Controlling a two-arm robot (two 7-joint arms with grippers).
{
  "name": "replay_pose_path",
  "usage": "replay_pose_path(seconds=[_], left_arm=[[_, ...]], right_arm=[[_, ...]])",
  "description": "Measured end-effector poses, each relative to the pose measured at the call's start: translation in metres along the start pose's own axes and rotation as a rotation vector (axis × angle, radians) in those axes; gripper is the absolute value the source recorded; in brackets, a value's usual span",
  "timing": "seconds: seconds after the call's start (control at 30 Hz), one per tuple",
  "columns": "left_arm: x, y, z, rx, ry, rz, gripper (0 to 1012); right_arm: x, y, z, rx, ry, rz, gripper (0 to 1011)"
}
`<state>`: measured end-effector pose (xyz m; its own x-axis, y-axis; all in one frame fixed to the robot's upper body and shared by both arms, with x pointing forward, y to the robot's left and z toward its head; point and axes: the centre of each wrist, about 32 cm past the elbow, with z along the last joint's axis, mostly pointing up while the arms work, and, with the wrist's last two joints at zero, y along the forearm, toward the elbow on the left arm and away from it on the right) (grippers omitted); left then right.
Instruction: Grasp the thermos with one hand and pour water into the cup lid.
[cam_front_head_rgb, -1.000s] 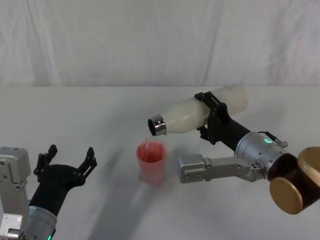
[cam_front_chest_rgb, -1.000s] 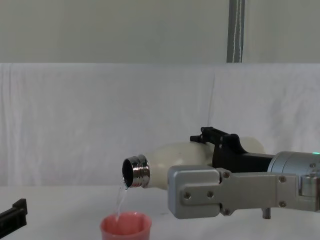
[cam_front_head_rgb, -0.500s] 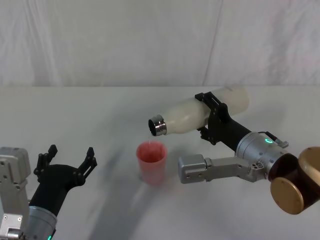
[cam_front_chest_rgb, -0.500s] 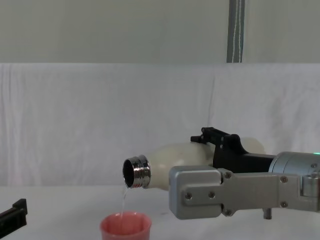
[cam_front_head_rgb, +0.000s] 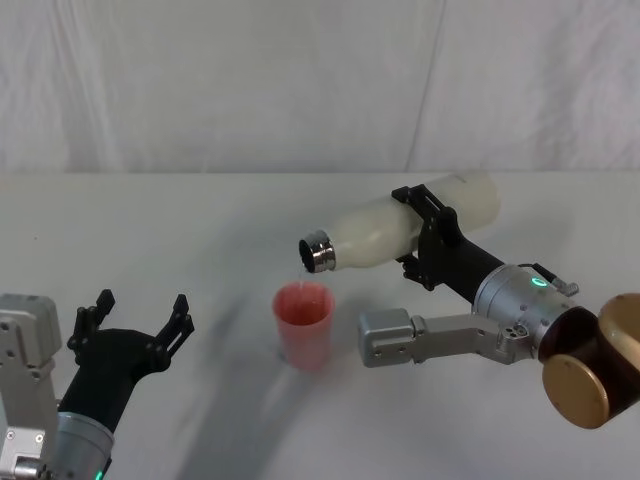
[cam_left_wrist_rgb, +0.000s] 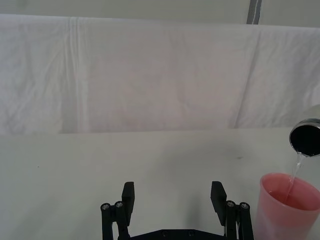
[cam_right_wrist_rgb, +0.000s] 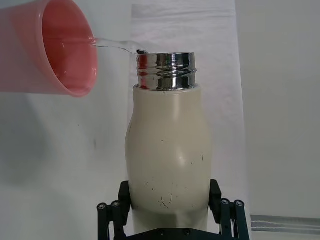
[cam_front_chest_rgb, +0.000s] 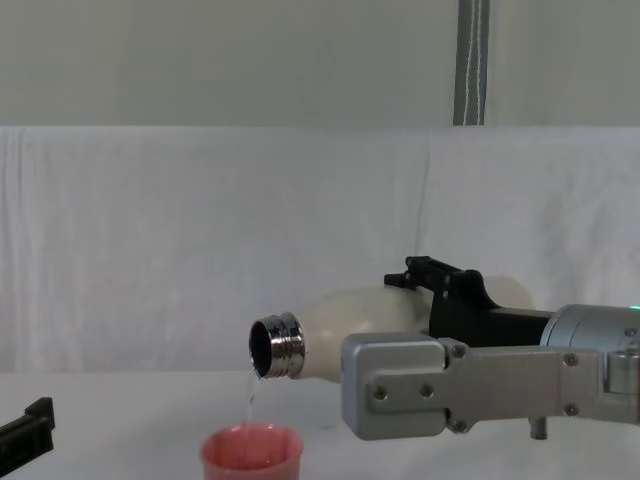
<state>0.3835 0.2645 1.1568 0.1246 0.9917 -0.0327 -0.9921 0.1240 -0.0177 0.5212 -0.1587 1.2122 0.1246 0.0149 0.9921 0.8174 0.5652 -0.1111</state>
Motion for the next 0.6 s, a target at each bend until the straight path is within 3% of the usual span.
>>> replay_pose_path(seconds=[0.6], left_arm=[[0.0,0.0,0.0,0.0,0.0,0.0,1001]], right_arm=[[0.0008,-0.0002,-0.0011,-0.005,-0.007,0.002,950]])
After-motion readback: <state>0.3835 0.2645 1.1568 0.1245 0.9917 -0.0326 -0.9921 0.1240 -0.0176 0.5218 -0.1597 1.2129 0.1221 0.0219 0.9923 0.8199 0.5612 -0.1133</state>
